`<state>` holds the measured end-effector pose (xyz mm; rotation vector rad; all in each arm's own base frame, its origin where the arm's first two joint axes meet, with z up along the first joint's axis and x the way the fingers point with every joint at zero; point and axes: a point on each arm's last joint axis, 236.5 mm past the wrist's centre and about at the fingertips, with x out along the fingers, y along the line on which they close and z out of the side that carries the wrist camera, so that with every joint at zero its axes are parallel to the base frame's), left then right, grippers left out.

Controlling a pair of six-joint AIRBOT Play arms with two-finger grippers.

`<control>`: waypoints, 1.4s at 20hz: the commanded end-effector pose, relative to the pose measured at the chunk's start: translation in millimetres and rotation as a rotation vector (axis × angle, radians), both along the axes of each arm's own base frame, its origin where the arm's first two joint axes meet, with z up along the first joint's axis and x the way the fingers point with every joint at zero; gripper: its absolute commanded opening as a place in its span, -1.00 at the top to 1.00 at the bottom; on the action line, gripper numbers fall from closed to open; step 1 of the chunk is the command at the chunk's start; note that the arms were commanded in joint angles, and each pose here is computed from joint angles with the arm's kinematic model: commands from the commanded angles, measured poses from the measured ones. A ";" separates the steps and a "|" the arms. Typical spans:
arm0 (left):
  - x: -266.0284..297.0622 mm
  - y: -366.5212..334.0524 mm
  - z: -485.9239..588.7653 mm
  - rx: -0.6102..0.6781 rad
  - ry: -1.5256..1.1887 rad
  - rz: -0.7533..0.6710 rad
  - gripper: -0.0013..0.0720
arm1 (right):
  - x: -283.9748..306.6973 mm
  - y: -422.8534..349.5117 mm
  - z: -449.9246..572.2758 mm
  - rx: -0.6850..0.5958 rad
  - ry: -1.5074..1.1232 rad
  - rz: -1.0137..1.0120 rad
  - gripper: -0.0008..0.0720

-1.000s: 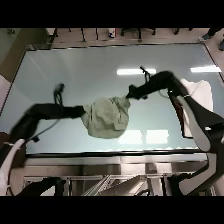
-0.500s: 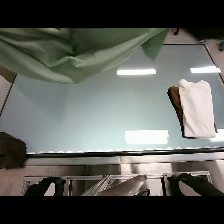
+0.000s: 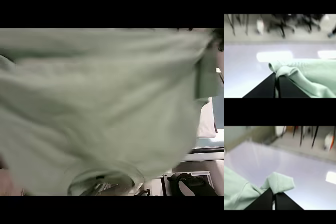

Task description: Fold the shirts.

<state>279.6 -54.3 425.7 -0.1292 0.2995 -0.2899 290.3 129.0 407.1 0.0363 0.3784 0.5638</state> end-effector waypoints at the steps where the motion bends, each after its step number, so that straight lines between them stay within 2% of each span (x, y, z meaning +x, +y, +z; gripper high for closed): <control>1: 36.6 -39.5 -144.3 -0.024 0.394 -0.184 0.93 | 24.4 16.0 -136.6 0.040 0.378 0.051 0.92; 5: 59.0 -68.2 -347.8 0.071 0.748 -0.204 0.93 | 42.1 12.4 -331.3 0.113 0.700 -0.087 0.93; 8: 68.0 -74.6 -455.5 0.070 0.894 -0.160 0.93 | 49.1 -4.5 -439.3 0.140 0.845 -0.240 0.93; 11: 98.2 -72.7 -493.2 0.072 0.952 -0.134 0.93 | 81.3 -9.1 -468.4 0.150 0.861 -0.290 0.93; 15: 160.0 -69.0 -466.6 0.023 0.900 -0.115 0.92 | 131.4 -9.6 -453.8 0.161 0.810 -0.288 0.92; 16: 163.5 -65.4 -457.7 0.020 0.921 -0.123 0.21 | 138.8 -10.0 -444.6 0.165 0.800 -0.277 0.75; 17: 162.8 -59.8 -448.8 0.008 0.952 -0.124 -0.77 | 142.8 -12.1 -433.3 0.168 0.794 -0.265 0.19; 18: 158.5 -48.7 -438.3 -0.020 0.998 -0.106 -0.95 | 142.0 -15.6 -420.9 0.167 0.803 -0.245 -0.26; 23: 84.6 5.8 -415.9 -0.095 1.204 -0.059 -0.94 | 82.6 -29.8 -388.9 0.152 0.948 -0.147 -0.28; 28: -6.9 4.3 -485.2 -0.208 1.247 0.051 -0.94 | 12.4 7.9 -430.0 0.258 1.091 -0.123 -0.28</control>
